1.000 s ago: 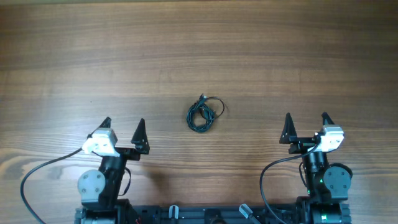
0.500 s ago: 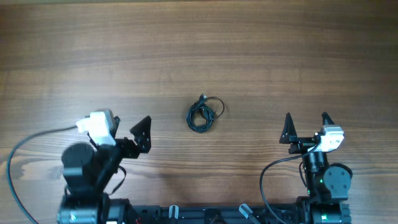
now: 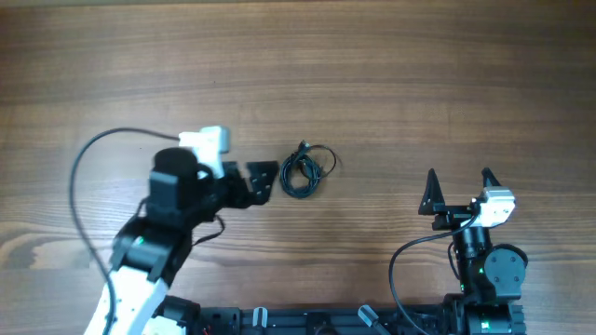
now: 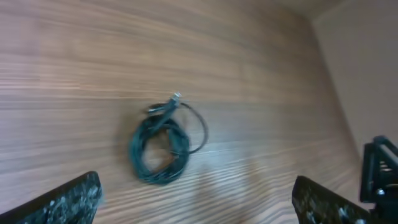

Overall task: Untangle cables
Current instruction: 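Reach the left gripper forward and down onto the black cable bundle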

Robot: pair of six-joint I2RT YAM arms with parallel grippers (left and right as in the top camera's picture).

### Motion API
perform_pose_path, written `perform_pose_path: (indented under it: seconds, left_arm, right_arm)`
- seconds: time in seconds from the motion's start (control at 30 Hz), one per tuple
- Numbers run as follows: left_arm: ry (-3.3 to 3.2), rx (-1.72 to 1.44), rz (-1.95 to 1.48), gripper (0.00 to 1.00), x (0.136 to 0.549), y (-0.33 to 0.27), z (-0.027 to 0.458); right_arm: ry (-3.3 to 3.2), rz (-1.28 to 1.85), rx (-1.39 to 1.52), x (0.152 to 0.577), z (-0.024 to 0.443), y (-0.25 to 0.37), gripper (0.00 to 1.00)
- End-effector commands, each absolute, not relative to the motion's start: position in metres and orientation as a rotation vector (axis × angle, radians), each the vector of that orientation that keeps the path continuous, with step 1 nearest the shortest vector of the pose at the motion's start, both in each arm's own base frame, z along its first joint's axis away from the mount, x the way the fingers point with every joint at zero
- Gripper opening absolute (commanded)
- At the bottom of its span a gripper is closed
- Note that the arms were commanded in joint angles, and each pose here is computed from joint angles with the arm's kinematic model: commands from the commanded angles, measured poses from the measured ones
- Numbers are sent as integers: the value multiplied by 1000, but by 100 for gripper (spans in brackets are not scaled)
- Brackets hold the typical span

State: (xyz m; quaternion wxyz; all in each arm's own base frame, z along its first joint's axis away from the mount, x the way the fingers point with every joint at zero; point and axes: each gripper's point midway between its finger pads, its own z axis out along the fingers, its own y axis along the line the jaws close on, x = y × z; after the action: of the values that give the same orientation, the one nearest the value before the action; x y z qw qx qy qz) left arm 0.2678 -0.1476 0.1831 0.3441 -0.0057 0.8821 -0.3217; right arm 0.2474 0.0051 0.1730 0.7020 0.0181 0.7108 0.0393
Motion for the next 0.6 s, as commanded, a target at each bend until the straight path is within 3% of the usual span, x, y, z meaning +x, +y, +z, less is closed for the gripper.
perform_pose_path:
  seconds: [0.0, 0.2, 0.27, 0.47, 0.57]
  left_arm:
    - [2361, -100, -903, 100, 275, -168, 168]
    - [2452, -111, -874, 97, 286, -188, 131]
    - [2490, -147, -760, 92, 291, -181, 112]
    - [2535, -204, -363, 92, 301, -155, 68]
    - [2544, -187, -279, 84, 303, -155, 54]
  right_arm:
    - [1571, 99, 25, 247, 175, 8, 100]
    - [1571, 99, 25, 247, 175, 8, 100]
    - [1571, 99, 25, 247, 175, 8, 100]
    - [1571, 98, 25, 247, 175, 8, 100]
    - [1571, 99, 25, 247, 175, 8, 100]
